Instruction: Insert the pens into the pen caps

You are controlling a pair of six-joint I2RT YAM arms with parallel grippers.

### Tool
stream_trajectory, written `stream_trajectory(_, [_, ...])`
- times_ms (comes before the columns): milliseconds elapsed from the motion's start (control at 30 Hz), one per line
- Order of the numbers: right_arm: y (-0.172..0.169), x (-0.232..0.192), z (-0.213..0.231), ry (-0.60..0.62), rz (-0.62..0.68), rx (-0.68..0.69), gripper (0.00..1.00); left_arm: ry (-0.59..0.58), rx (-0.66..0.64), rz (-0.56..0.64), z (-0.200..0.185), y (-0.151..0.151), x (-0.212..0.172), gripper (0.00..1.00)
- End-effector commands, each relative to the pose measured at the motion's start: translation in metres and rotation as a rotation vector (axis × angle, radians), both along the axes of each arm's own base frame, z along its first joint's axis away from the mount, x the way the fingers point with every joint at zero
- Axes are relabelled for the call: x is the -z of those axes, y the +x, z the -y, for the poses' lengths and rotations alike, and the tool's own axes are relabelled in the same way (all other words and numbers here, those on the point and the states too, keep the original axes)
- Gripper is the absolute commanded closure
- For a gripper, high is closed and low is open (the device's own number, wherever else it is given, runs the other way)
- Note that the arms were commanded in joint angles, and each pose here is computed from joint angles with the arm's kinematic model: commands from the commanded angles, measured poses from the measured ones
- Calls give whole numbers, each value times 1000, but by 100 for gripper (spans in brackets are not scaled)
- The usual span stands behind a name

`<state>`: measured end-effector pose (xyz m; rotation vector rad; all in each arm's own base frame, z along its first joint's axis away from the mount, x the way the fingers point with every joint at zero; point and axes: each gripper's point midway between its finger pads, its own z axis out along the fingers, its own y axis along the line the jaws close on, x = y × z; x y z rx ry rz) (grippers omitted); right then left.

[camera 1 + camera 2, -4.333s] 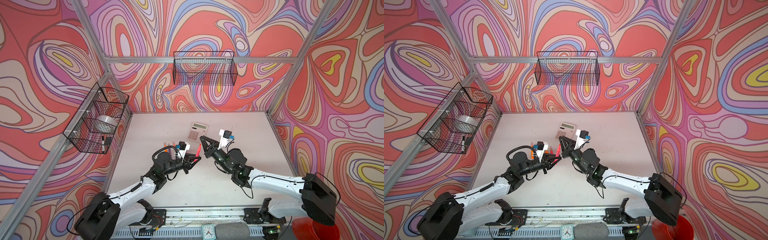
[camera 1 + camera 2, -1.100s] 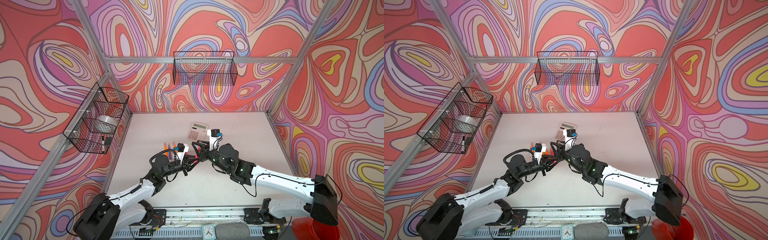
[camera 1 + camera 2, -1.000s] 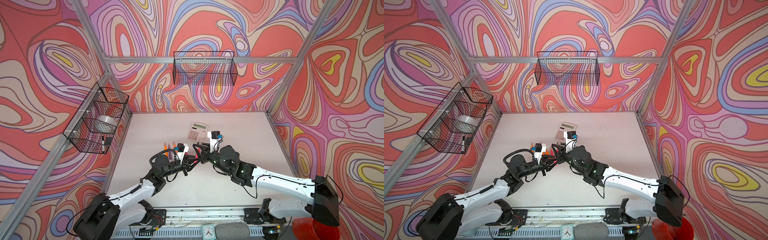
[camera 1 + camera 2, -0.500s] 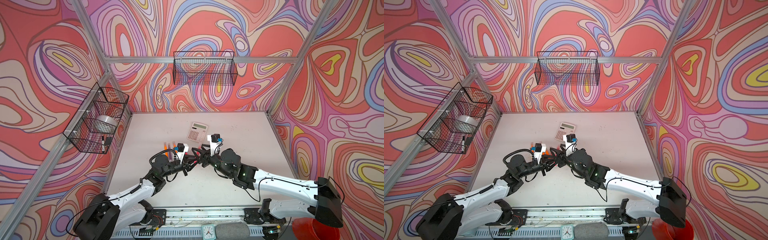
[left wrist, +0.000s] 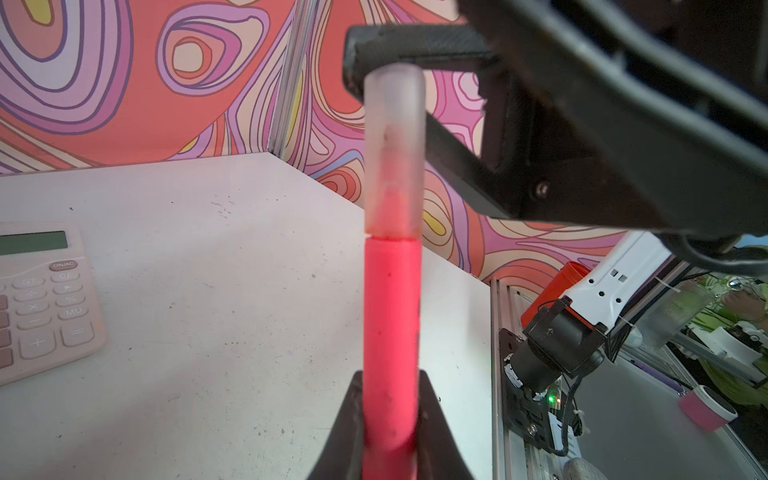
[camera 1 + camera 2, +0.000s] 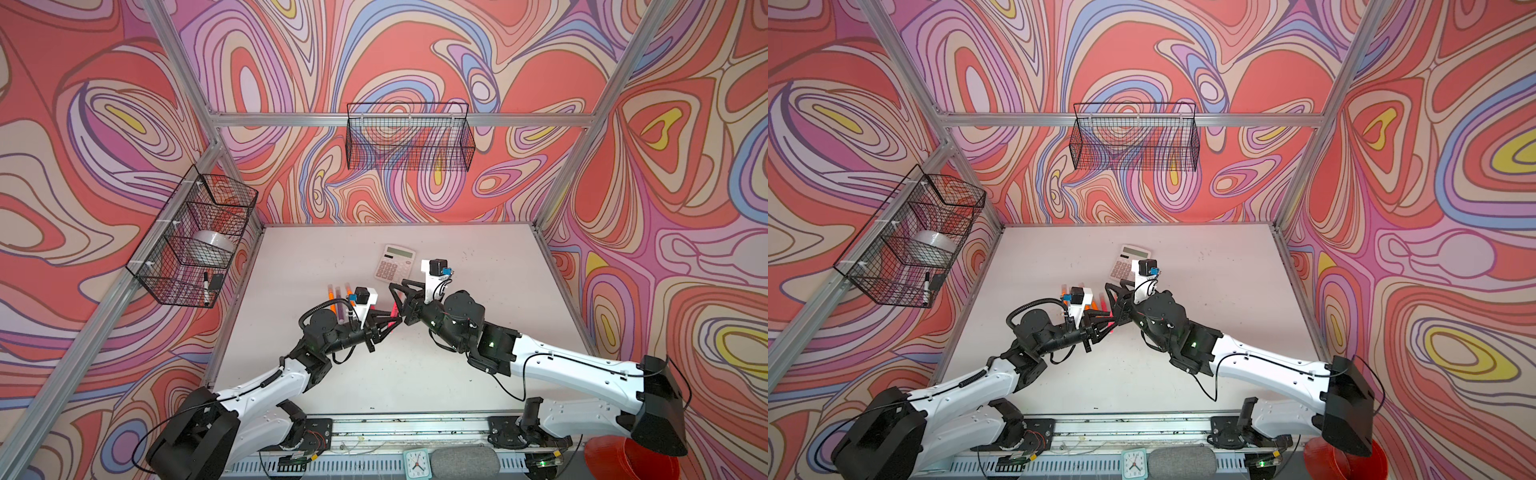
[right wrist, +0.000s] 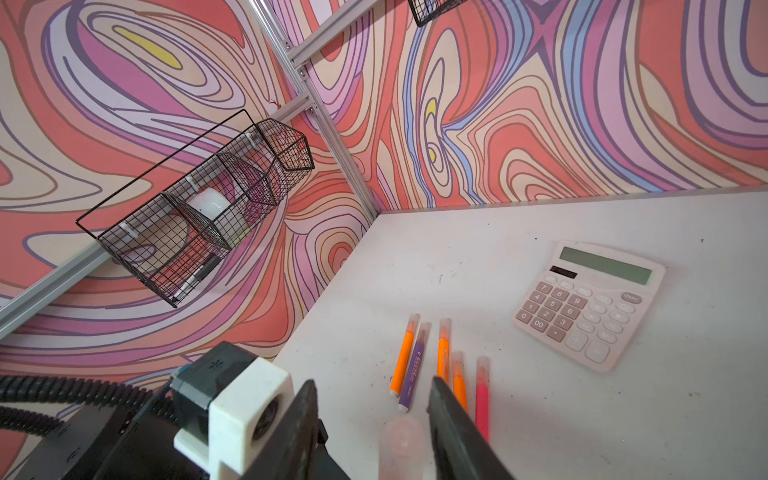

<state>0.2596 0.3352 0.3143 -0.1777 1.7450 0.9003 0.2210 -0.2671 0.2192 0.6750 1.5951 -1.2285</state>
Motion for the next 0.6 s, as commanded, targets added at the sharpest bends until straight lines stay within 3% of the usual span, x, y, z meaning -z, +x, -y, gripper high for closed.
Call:
stream_trajectory(0, [3,-3,-3,12,-11,2,59,-17,4,50,1,-1,-13,100])
stream_trajectory(200, [3,1,-6,9,-22,-7,65,-18,6,50,0,-2,-14,100])
stream_trajectory(500, [-2,4,-12,-3,-34,-52,99,-15,-16,48,-1,1,-13,100])
stream_trajectory(567, [-8,13,-17,-20,-52,-87,100,-13,-27,47,-2,4,-15,100])
